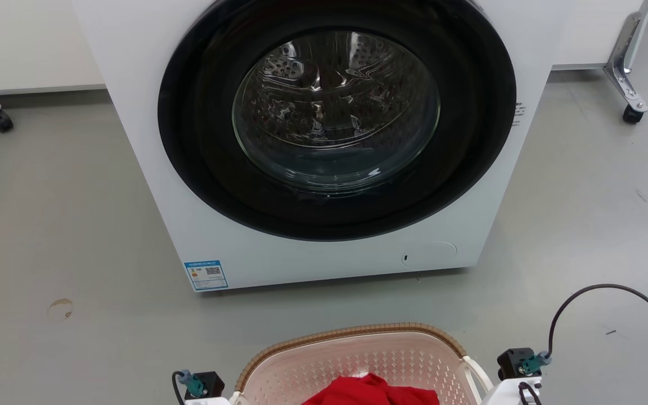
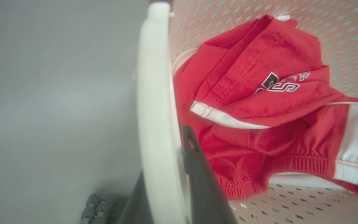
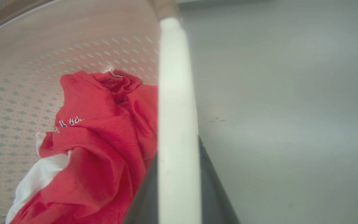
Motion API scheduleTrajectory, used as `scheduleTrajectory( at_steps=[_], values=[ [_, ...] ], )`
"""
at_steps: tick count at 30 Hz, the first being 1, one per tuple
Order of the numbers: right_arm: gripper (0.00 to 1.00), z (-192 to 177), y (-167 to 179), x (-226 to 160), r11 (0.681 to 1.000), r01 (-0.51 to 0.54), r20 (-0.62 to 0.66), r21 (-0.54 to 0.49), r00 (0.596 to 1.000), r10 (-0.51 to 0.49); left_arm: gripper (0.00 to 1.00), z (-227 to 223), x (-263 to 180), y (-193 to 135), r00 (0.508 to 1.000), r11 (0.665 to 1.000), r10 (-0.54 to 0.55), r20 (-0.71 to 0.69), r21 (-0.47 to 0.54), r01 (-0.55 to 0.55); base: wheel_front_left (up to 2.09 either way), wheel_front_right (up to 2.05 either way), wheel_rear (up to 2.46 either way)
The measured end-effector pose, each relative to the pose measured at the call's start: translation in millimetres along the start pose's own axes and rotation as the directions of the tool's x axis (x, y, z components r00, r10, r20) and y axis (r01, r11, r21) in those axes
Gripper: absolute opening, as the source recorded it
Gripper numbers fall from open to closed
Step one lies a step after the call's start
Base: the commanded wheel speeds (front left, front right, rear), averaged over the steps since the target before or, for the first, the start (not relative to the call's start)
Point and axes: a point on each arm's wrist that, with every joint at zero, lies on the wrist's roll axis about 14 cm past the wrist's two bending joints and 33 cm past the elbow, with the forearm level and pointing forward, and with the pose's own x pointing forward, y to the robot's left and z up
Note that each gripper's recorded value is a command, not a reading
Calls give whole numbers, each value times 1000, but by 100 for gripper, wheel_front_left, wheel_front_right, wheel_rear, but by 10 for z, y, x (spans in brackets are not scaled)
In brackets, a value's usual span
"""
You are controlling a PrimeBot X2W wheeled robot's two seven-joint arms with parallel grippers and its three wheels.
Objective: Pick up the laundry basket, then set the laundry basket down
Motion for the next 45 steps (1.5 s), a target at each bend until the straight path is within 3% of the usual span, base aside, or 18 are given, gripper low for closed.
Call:
scheduleTrajectory(
  at_steps=[45],
  values=[
    [0,-36,4,26,1000,-4,-16,2,1000,4,0,-17,15,24,1000,1000,10,-12,7,-10,0,0,0]
  ],
)
